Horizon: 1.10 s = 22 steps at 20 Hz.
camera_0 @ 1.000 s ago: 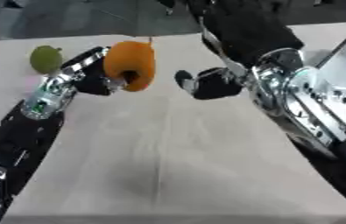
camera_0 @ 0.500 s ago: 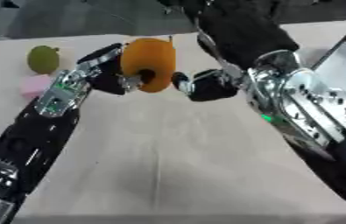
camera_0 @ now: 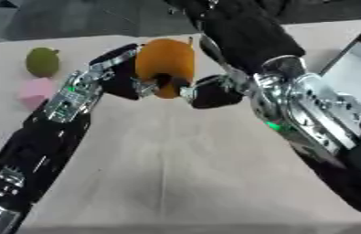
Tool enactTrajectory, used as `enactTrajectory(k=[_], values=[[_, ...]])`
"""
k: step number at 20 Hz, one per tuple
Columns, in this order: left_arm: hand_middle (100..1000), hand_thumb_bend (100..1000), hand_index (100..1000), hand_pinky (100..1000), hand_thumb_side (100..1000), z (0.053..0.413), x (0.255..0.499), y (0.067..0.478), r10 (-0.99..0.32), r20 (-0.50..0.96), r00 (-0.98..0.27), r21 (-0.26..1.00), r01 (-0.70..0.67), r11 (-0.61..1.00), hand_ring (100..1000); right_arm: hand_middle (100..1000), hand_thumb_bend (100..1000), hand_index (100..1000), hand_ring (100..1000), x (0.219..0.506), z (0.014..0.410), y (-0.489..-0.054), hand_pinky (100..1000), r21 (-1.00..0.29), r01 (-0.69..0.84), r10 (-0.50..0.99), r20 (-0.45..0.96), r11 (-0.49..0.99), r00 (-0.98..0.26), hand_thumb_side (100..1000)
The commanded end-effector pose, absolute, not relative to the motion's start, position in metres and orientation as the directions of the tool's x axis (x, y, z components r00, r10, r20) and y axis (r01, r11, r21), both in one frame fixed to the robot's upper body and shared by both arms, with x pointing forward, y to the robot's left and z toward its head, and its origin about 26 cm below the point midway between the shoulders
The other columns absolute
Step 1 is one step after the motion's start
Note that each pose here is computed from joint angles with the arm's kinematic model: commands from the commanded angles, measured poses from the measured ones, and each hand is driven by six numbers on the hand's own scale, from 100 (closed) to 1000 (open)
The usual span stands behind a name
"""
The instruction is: Pick up the objects with one hand, pass them to the other hand, and then place them into the box on the other side of the table.
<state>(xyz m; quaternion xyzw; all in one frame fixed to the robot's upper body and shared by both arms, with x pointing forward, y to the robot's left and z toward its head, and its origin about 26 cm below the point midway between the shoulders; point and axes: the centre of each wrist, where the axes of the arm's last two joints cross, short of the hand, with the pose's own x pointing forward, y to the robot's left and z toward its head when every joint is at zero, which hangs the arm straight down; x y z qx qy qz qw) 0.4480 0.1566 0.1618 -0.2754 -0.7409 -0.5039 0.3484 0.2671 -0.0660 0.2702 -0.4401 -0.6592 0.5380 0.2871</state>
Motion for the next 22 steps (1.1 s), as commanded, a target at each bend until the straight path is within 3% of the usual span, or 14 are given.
enactTrajectory(k=[1, 13, 17, 20, 22], values=[[407, 100, 494, 577, 295, 0.184, 0.446, 0.150, 0.151, 0.683, -0.714, 0.682, 0.698, 0.217, 427, 808, 397, 994, 849, 0.263, 0.277, -0.065, 826, -0.984, 0.151, 0.914, 0.022, 0.091, -0.405, 302], [406, 100, 494, 581, 297, 0.204, 0.431, 0.135, 0.227, 0.690, -0.687, 0.665, 0.726, 0.176, 426, 789, 354, 974, 838, 0.267, 0.266, -0.065, 821, -0.979, 0.032, 0.914, 0.176, 0.201, -0.366, 297], [409, 100, 497, 584, 295, 0.207, 0.426, 0.131, 0.241, 0.677, -0.695, 0.679, 0.717, 0.160, 429, 751, 266, 901, 823, 0.269, 0.263, -0.064, 818, -0.977, 0.020, 0.912, 0.190, 0.212, -0.364, 239], [415, 100, 503, 587, 292, 0.207, 0.426, 0.131, 0.241, 0.675, -0.697, 0.681, 0.714, 0.159, 434, 702, 100, 801, 790, 0.269, 0.263, -0.065, 807, -0.976, 0.027, 0.911, 0.193, 0.218, -0.363, 158], [421, 100, 510, 589, 288, 0.205, 0.426, 0.132, 0.235, 0.676, -0.699, 0.683, 0.714, 0.158, 439, 613, 100, 705, 739, 0.269, 0.264, -0.066, 789, -0.973, 0.050, 0.912, 0.193, 0.225, -0.363, 100]])
